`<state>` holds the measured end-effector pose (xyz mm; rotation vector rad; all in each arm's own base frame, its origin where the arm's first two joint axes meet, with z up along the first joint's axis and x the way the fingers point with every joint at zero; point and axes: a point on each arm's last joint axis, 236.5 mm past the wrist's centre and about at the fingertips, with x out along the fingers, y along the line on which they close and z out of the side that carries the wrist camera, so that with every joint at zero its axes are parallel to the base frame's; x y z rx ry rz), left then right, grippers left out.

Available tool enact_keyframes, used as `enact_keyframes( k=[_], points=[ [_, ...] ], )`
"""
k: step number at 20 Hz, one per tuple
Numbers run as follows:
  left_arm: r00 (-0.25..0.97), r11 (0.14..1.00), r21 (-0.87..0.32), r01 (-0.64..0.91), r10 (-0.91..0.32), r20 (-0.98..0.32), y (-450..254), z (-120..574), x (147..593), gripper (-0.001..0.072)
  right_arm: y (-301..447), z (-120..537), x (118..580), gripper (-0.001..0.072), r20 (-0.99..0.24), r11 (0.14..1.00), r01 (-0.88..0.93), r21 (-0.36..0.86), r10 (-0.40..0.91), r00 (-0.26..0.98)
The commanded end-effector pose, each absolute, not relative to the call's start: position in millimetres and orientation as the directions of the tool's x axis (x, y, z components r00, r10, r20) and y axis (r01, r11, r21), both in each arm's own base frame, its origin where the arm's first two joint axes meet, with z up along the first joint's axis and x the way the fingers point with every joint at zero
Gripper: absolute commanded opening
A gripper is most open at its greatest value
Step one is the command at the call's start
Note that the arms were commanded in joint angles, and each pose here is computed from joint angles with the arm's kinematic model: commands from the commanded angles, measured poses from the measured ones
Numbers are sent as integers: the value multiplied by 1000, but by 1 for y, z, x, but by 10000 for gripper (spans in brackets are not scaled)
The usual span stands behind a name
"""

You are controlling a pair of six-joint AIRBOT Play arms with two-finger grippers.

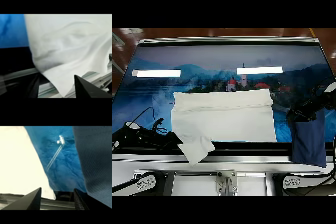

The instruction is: Fold the shirts.

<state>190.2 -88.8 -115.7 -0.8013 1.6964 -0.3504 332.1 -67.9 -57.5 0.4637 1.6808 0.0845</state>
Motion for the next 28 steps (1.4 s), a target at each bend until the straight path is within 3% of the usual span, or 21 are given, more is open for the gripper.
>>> enact_keyframes(
  k=[1,4,7,8,9,11,16,26,27,28],
  points=[
    [-103,711,-612,-346,-677,-729,-95,-125,177,515,-68,-57,333,526,-934,914,252,317,347,-87],
    [-54,681,-631,-371,-695,-717,-102,-130,180,511,-68,-58,334,526,-935,915,252,315,345,-82],
    [-15,684,-622,-380,-677,-736,-98,-135,188,355,-69,-58,335,526,-936,914,259,313,343,-78],
    [-5,684,-622,-382,-674,-739,-98,-135,191,275,-69,-58,335,549,-936,913,260,313,343,-78],
    [0,683,-622,-384,-673,-739,-97,-135,192,143,-69,-58,335,626,-936,913,260,314,344,-79],
    [-15,684,-637,-355,-685,-728,-100,-132,189,46,-68,-59,332,629,-934,913,260,313,345,-88],
    [-43,675,-687,-268,-721,-691,-104,-115,191,45,-27,-83,269,628,-835,869,256,422,483,-264],
    [-38,672,-718,-182,-734,-678,-103,-98,206,45,12,-141,233,624,-824,834,358,419,515,-237],
    [-36,672,-718,-181,-734,-678,-103,-98,207,45,14,-145,234,561,-825,827,371,423,521,-219],
    [-36,672,-718,-180,-734,-678,-103,-97,208,45,16,-148,238,547,-829,820,380,428,523,-196]
  ],
)
